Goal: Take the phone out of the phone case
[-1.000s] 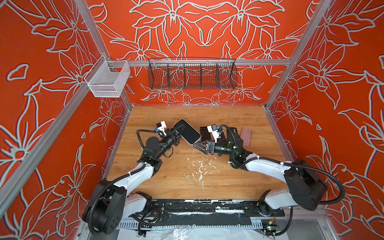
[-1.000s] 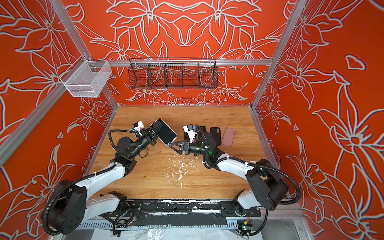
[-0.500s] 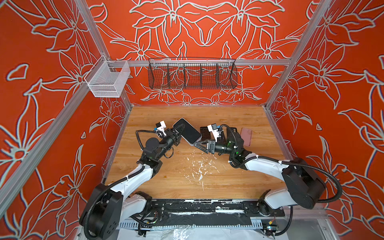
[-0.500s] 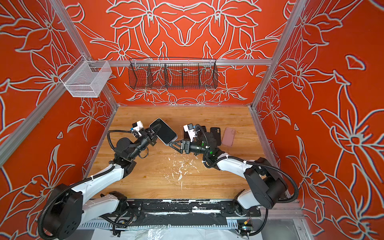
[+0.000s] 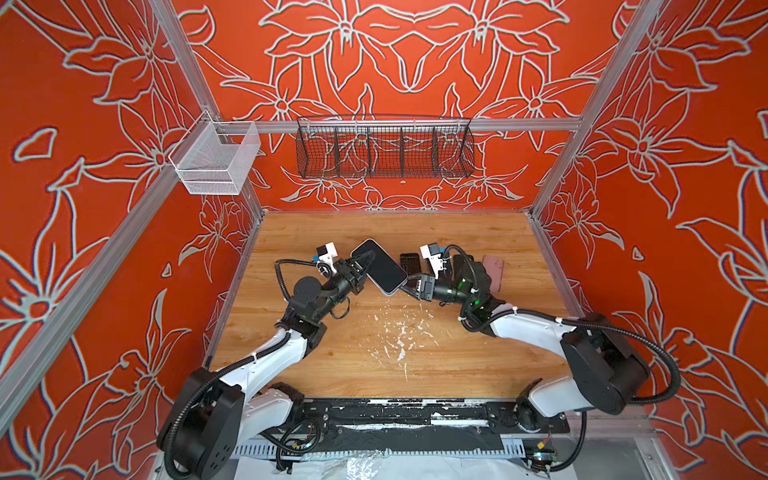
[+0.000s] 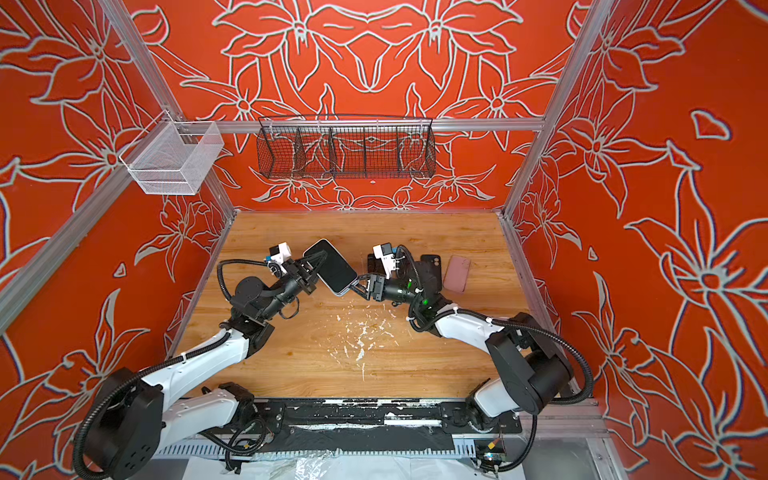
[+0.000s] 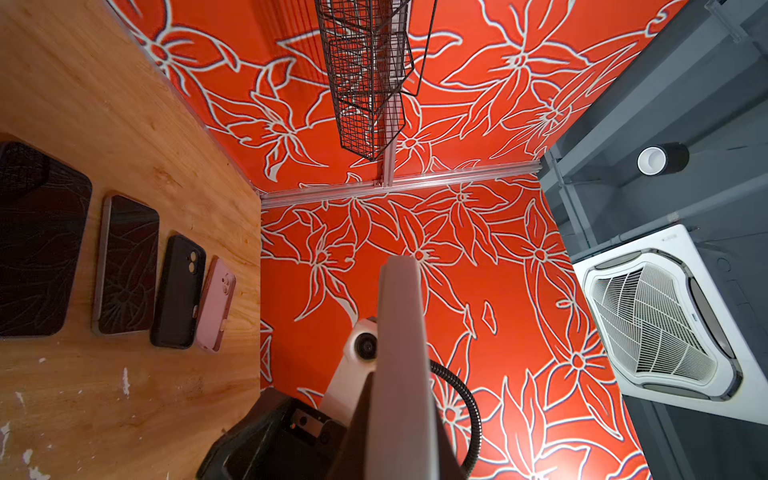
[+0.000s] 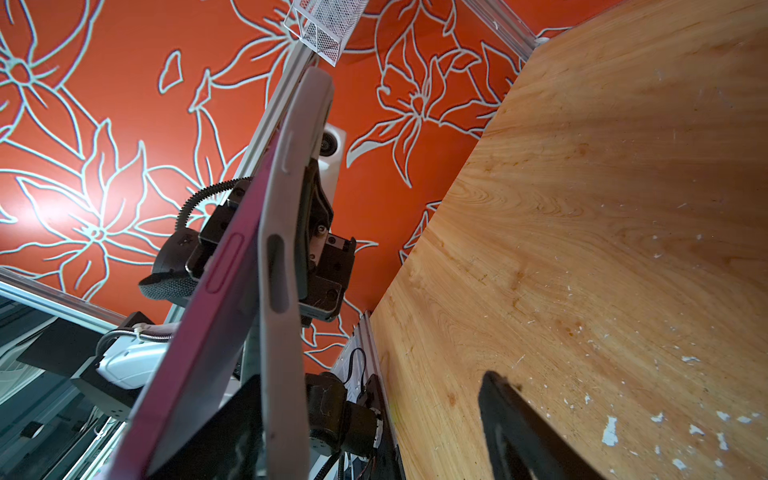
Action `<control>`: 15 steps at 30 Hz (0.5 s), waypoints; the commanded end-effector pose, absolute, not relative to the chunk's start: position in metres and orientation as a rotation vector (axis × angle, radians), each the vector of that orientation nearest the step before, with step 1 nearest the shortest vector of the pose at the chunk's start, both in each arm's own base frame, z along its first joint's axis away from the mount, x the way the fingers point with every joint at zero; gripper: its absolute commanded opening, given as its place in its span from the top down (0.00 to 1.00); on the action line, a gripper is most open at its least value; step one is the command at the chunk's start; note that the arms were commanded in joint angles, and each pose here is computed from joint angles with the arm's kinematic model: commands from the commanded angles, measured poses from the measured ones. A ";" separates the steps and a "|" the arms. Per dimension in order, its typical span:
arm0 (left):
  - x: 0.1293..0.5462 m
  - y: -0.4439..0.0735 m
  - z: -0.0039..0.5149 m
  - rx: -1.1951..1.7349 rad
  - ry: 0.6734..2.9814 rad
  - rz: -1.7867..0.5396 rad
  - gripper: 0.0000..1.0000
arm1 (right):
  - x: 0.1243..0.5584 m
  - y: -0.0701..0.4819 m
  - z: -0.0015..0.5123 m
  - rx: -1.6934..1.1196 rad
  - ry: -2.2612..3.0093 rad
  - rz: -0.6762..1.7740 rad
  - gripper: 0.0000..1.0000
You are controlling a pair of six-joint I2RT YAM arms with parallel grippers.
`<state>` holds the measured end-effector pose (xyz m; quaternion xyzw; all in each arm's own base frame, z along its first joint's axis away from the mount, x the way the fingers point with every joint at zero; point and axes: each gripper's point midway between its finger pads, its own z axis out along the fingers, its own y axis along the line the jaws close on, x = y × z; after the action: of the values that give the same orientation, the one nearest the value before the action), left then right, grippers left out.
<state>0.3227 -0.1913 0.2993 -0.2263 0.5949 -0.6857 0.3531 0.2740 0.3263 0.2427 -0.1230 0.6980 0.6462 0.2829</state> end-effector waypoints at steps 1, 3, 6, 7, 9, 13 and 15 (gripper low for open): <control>0.307 -0.197 0.343 -0.423 1.441 -1.833 1.00 | 0.271 0.328 0.268 -0.386 1.798 1.780 0.23; 0.308 -0.198 0.343 -0.415 1.442 -1.821 1.00 | 0.267 0.329 0.273 -0.407 1.778 1.802 0.28; 0.312 -0.199 0.339 -0.409 1.454 -1.798 1.00 | 0.261 0.329 0.278 -0.434 1.761 1.833 0.39; 0.314 -0.200 0.337 -0.412 1.459 -1.797 1.00 | 0.259 0.328 0.279 -0.434 1.758 1.839 0.43; 0.315 -0.202 0.338 -0.401 1.461 -1.804 1.00 | 0.258 0.327 0.280 -0.424 1.756 1.852 0.49; 0.319 -0.204 0.337 -0.388 1.466 -1.793 1.00 | 0.253 0.324 0.283 -0.396 1.728 1.906 0.57; 0.321 -0.205 0.335 -0.390 1.477 -1.781 1.00 | 0.251 0.323 0.286 -0.379 1.718 1.929 0.59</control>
<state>0.3274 -0.1986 0.3078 -0.1944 0.6010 -0.6819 0.3688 0.2606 0.3264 0.2638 -0.1325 0.6667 0.6865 0.2582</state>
